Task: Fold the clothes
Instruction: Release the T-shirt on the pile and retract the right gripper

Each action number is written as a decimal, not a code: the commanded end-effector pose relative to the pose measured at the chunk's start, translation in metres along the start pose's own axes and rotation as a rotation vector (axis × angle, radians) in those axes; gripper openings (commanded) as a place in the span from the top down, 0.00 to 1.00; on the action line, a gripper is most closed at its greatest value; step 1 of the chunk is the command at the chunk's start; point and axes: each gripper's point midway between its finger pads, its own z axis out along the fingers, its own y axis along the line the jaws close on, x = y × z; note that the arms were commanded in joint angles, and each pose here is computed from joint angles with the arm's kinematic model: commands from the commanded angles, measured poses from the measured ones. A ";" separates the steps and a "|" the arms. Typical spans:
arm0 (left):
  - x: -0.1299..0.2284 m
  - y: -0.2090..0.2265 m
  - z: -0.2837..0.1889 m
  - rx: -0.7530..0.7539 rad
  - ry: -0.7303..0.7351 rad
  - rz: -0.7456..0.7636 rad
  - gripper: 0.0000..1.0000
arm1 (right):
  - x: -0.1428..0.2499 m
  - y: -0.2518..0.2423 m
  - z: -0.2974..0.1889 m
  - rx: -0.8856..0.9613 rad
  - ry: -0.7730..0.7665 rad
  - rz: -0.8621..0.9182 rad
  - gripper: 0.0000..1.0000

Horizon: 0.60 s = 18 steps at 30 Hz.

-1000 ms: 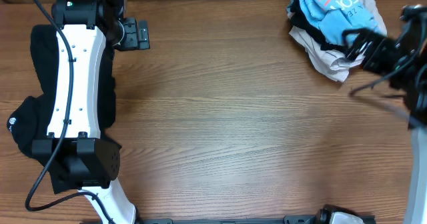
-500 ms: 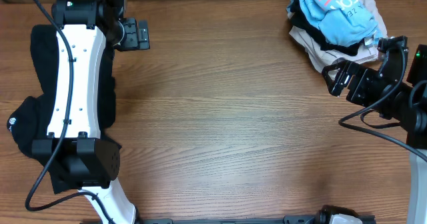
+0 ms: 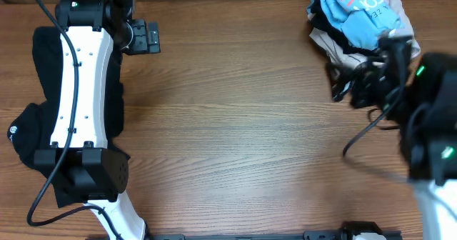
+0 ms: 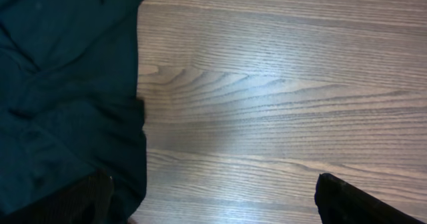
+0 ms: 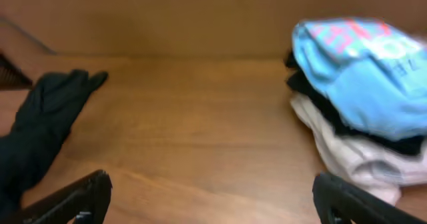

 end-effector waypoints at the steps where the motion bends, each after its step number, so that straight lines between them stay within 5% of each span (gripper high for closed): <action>1: 0.000 0.000 -0.002 0.008 -0.003 0.009 0.00 | 0.025 0.012 -0.010 0.033 -0.097 -0.100 0.00; 18: 0.000 0.000 -0.002 0.008 -0.003 0.008 0.00 | 0.190 -0.009 0.010 0.024 -0.321 -0.053 0.00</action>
